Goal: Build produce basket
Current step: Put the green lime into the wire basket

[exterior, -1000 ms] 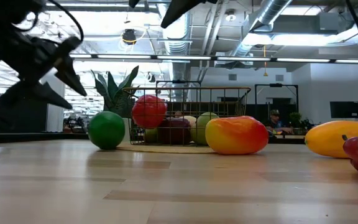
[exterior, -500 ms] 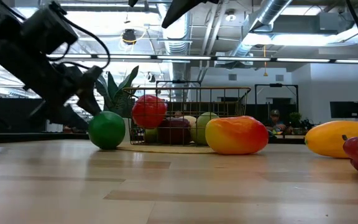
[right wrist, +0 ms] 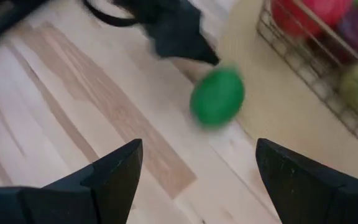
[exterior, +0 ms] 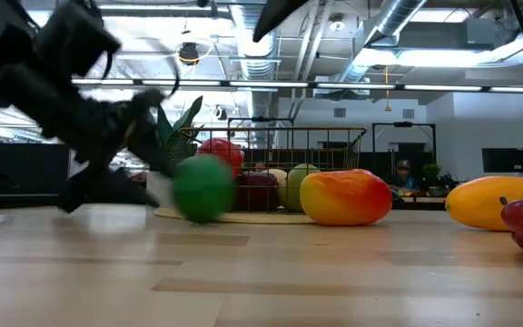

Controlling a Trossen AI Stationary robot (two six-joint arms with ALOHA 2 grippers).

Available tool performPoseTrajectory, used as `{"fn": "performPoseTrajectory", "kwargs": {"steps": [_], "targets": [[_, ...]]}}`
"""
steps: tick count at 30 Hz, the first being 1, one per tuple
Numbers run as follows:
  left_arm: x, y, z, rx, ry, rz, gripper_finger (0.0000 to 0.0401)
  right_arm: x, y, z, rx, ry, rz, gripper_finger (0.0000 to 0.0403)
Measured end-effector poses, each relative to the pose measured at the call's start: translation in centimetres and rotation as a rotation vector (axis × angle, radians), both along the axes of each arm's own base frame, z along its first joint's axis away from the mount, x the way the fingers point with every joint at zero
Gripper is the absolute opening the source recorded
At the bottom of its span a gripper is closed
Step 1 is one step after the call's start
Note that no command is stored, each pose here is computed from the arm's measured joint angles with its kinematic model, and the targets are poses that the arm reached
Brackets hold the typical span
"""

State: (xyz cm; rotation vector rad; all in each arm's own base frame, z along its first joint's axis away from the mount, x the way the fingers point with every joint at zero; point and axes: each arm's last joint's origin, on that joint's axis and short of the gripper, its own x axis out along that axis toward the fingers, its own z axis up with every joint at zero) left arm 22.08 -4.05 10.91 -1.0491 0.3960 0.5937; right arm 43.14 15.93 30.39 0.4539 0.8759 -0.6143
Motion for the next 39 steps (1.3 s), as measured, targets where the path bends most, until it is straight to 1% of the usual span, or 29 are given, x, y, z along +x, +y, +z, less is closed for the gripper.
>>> {"fn": "performPoseTrajectory", "kwargs": {"steps": [2,5,7,9,11,13,16,18,19,21,23,27,28,29,32,34,37,39], "targets": [[0.6,-0.4,0.7,-0.008,-0.033,-0.014,0.0194,0.2,0.3,-0.9,0.005,0.016,-0.023,0.033],[1.2,-0.7,1.3,0.045,-0.029,-0.019,0.0194,0.6,0.3,-1.9,0.012,0.032,-0.05,0.033],[1.8,-0.9,2.0,0.052,-0.058,-0.03,0.0194,0.6,0.0,-2.1,0.015,0.042,-0.091,0.033],[2.0,-1.0,2.1,0.056,-0.05,-0.049,0.0194,0.4,-0.2,-2.2,0.015,0.056,-0.111,0.033],[2.2,-1.1,2.3,0.061,-0.051,-0.063,0.0194,0.1,-0.1,-2.2,0.017,0.087,-0.107,0.033],[2.3,-1.2,2.4,0.046,-0.055,-0.086,0.0194,-0.8,0.9,-2.4,0.039,0.152,-0.072,0.033],[2.3,-1.3,2.4,0.016,-0.044,-0.133,0.0194,-3.0,3.7,-2.6,0.062,0.266,0.005,0.033],[2.3,-1.4,2.3,-0.001,-0.038,-0.158,0.0194,-4.7,5.6,-2.6,0.066,0.323,-0.004,0.033],[2.3,-1.5,2.3,-0.008,-0.036,-0.169,0.0194,-5.5,6.5,-2.6,0.07,0.331,-0.007,0.033],[2.3,-1.6,2.3,-0.02,-0.035,-0.188,0.0194,-6.5,8.2,-2.2,0.092,0.303,0.014,0.033],[2.3,-1.8,2.3,-0.023,-0.037,-0.197,0.0194,-7.2,8.9,-1.9,0.11,0.288,-0.016,0.033],[2.2,-2.2,2.4,-0.024,-0.05,-0.215,0.0194,-7.4,8.9,-2.9,0.139,0.286,-0.156,0.033],[2.2,-2.2,2.4,-0.017,-0.049,-0.222,0.0195,-7.5,8.8,-3.0,0.13,0.293,-0.153,0.033],[2.2,-2.3,2.4,-0.01,-0.047,-0.229,0.0197,-7.5,8.6,-3.0,0.114,0.305,-0.121,0.033],[2.1,-2.5,2.4,0.001,-0.046,-0.247,0.0209,-7.5,8.4,-2.8,0.062,0.346,0.027,0.033],[2.1,-2.7,2.4,0.0,-0.046,-0.254,0.0222,-7.2,8.1,-2.9,0.043,0.369,0.075,0.033],[2.0,-3.1,2.5,-0.004,-0.049,-0.27,0.0246,-6.9,7.5,-3.1,0.104,0.409,0.053,0.033],[1.9,-3.4,2.5,-0.006,-0.05,-0.281,0.0264,-6.7,7.2,-3.3,0.154,0.418,-0.009,0.033]]}}
